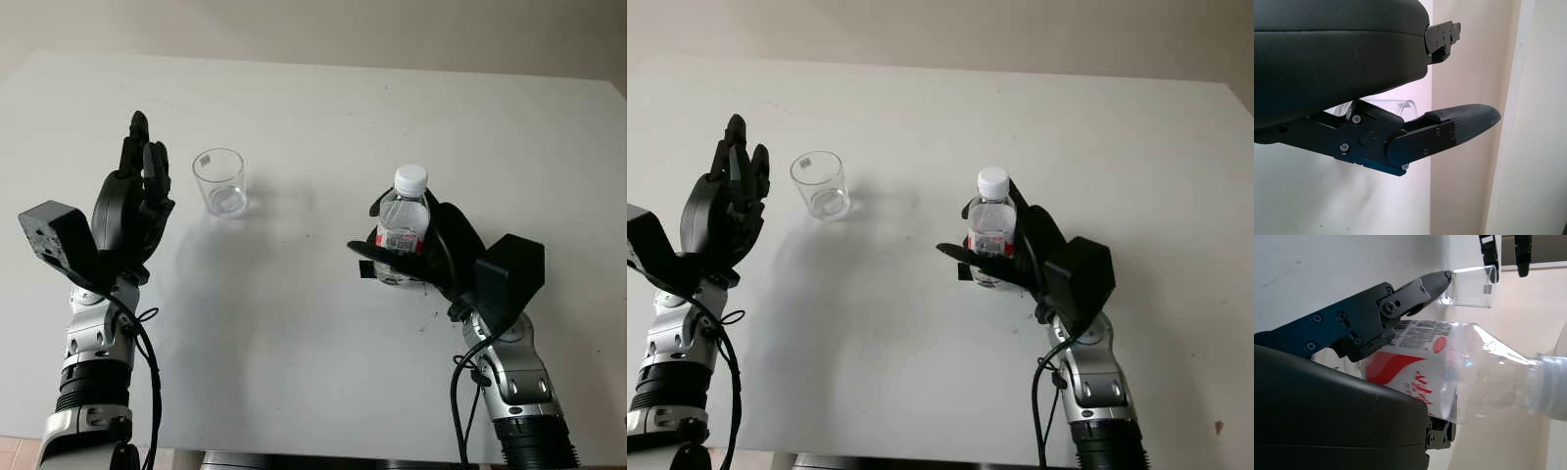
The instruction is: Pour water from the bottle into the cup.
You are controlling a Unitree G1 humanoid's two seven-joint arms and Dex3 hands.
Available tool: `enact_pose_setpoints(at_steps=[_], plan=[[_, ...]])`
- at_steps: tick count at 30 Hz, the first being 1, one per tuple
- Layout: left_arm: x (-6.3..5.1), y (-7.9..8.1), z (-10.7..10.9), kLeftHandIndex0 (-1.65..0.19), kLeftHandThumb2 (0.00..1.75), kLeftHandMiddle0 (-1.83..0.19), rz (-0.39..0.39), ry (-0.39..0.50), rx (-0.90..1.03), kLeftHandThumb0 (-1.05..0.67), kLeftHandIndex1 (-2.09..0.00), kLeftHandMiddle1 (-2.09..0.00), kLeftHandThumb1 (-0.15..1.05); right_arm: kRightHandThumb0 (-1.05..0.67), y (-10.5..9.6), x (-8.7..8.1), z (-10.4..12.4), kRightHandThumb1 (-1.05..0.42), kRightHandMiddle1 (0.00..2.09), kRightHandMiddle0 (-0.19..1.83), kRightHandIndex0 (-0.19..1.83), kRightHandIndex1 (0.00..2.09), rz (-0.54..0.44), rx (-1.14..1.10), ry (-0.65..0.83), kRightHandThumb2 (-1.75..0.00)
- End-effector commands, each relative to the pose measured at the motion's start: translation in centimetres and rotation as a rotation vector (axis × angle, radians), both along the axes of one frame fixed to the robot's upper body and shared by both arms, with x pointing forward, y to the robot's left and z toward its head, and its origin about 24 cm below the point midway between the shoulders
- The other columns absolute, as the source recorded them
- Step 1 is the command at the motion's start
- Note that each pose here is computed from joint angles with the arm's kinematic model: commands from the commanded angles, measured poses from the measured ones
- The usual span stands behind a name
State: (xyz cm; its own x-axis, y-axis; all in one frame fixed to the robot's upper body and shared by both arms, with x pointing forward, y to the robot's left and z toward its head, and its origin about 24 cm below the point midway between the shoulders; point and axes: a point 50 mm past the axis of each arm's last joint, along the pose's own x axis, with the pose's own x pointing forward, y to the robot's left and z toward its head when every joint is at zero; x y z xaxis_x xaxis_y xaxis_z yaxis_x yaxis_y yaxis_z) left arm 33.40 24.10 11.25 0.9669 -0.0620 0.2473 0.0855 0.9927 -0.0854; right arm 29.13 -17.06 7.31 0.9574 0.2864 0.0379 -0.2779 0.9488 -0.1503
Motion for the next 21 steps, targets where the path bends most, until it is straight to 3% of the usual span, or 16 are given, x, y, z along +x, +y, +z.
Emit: enact_pose_setpoints(at_steps=[1,2,5,8,13,21], plan=[[0.2,0.3,0.5,0.19,0.70,0.19,0.001,-0.017,0.007,-0.74,0.00,0.00,1.05,-0.60,-0.9,-0.9,-1.9,-0.93,1.83,-0.18,-0.18,1.86,-0.018,-0.005,0.077,-0.05],[0.2,0.3,0.5,0.19,0.70,0.19,-0.001,-0.017,0.008,-0.74,0.00,0.00,1.05,-0.62,-1.1,-1.0,-2.1,-0.92,1.66,-0.19,-0.18,1.72,-0.017,-0.003,0.082,-0.05],[0.2,0.3,0.6,0.19,0.69,0.19,-0.003,-0.018,0.003,-0.74,0.00,0.00,1.05,-0.70,-1.6,-1.4,-2.5,-0.90,0.86,-0.15,-0.11,0.78,-0.013,0.009,0.102,-0.05],[0.3,0.4,0.6,0.19,0.69,0.19,-0.005,-0.015,0.008,-0.75,0.00,0.00,1.05,-0.75,-2.1,-1.7,-2.5,-0.90,0.38,-0.12,-0.06,0.22,-0.017,0.008,0.103,-0.05],[0.4,0.3,0.7,0.19,0.70,0.19,-0.008,-0.022,0.005,-0.74,0.00,0.00,1.05,-0.85,-3.4,-1.9,-2.0,-0.92,0.05,-0.19,-0.18,0.01,-0.038,-0.009,0.054,-0.06],[0.4,0.1,0.3,0.19,0.71,0.19,-0.014,-0.018,0.010,-0.74,0.00,0.00,1.05,-0.88,-5.3,-1.6,-0.9,-0.94,0.00,-0.19,-0.19,0.00,-0.100,-0.023,-0.029,-0.06]])
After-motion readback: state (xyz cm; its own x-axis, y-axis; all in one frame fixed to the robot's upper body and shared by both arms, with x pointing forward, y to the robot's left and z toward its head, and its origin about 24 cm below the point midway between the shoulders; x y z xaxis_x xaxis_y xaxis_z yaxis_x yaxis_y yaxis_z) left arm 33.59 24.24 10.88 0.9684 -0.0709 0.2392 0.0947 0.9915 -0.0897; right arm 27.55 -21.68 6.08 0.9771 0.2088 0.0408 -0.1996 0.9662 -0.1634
